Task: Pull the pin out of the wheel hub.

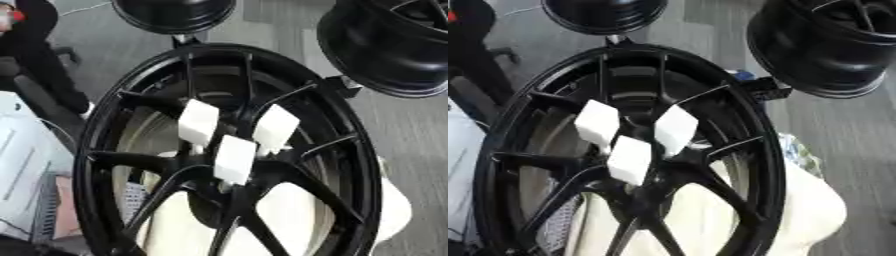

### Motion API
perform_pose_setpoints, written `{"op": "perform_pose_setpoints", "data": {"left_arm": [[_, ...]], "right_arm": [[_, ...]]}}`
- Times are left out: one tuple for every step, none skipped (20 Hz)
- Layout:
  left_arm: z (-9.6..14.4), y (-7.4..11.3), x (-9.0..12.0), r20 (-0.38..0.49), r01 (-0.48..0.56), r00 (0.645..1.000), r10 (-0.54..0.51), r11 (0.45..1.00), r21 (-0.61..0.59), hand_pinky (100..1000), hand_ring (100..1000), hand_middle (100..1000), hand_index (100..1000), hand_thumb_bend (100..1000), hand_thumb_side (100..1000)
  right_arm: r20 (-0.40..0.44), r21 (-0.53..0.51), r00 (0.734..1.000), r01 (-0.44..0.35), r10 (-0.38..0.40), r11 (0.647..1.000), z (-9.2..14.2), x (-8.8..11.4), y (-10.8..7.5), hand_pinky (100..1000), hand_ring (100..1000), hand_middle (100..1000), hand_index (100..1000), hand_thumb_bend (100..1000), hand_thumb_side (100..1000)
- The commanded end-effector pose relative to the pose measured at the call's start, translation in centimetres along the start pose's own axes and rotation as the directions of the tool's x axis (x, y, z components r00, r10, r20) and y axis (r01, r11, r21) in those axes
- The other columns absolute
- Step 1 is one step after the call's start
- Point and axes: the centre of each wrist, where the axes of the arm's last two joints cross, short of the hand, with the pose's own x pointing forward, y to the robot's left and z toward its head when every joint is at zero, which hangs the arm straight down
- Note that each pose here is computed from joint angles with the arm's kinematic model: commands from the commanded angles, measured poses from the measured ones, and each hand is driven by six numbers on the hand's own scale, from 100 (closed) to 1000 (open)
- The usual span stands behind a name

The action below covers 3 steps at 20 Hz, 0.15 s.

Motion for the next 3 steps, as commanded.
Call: {"op": "perform_pose_setpoints", "data": {"left_arm": [[-0.67,0.32,0.53,0.034,0.009,0.999,-0.009,1.0,-0.006,785,624,621,799,100,710],[-0.65,0.34,0.53,0.033,0.01,0.999,-0.009,1.0,-0.006,785,624,621,799,100,708],[-0.63,0.37,0.53,0.033,0.011,0.999,-0.01,1.0,-0.005,785,624,621,799,100,708]], "right_arm": [[0.036,-0.014,0.999,-0.015,0.015,1.0,-0.03,2.12,-0.92,767,695,666,766,198,232],[0.035,-0.003,0.999,-0.036,0.036,0.999,-0.01,2.27,-0.93,773,704,672,770,219,227],[0.038,0.012,0.997,-0.063,0.062,0.998,-0.01,2.39,-0.92,779,711,676,773,232,225]]}}
